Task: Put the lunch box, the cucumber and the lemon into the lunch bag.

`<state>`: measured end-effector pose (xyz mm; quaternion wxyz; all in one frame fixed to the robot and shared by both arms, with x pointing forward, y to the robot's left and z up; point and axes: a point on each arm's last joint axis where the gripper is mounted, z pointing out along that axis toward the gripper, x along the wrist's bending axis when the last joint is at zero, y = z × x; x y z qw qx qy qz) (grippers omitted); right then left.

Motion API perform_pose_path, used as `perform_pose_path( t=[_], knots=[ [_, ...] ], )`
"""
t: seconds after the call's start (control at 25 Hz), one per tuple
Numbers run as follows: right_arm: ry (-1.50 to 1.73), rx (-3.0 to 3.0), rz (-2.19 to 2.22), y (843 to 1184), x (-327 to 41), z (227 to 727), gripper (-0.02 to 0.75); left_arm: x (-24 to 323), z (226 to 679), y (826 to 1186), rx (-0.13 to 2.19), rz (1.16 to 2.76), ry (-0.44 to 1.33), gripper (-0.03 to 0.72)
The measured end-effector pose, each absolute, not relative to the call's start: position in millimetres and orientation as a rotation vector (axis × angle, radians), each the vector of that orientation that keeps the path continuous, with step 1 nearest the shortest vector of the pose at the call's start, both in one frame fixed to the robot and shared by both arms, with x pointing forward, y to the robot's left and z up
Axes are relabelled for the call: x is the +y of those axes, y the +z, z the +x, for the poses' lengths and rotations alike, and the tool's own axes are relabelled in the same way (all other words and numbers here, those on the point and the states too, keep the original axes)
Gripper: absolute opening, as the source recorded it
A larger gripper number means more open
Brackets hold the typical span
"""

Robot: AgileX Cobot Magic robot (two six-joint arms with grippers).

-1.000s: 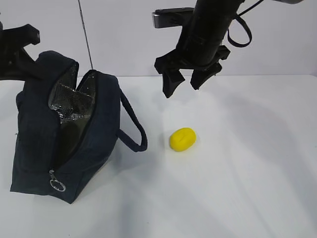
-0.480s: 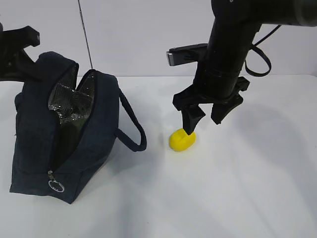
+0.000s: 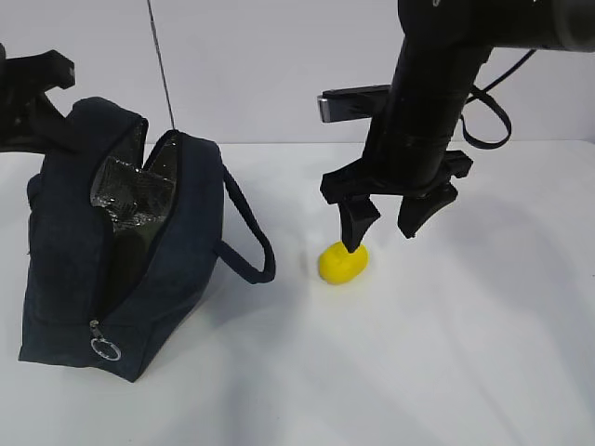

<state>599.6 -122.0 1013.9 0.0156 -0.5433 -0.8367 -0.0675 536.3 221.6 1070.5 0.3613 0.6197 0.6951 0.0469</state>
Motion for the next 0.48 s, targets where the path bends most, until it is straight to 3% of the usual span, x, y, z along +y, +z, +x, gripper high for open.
perform_pose_path(
  t=[0.28,0.48],
  knots=[
    [-0.363,-2.086,-2.42,1011,-126,614,0.579,222,536,1070,1.79,1.598,0.121,-0.006],
    [-0.457,-1.678,-2.683,1008,-124,621,0.579,221,536,1071,1.791,1.593,0.116,-0.006]
  ],
)
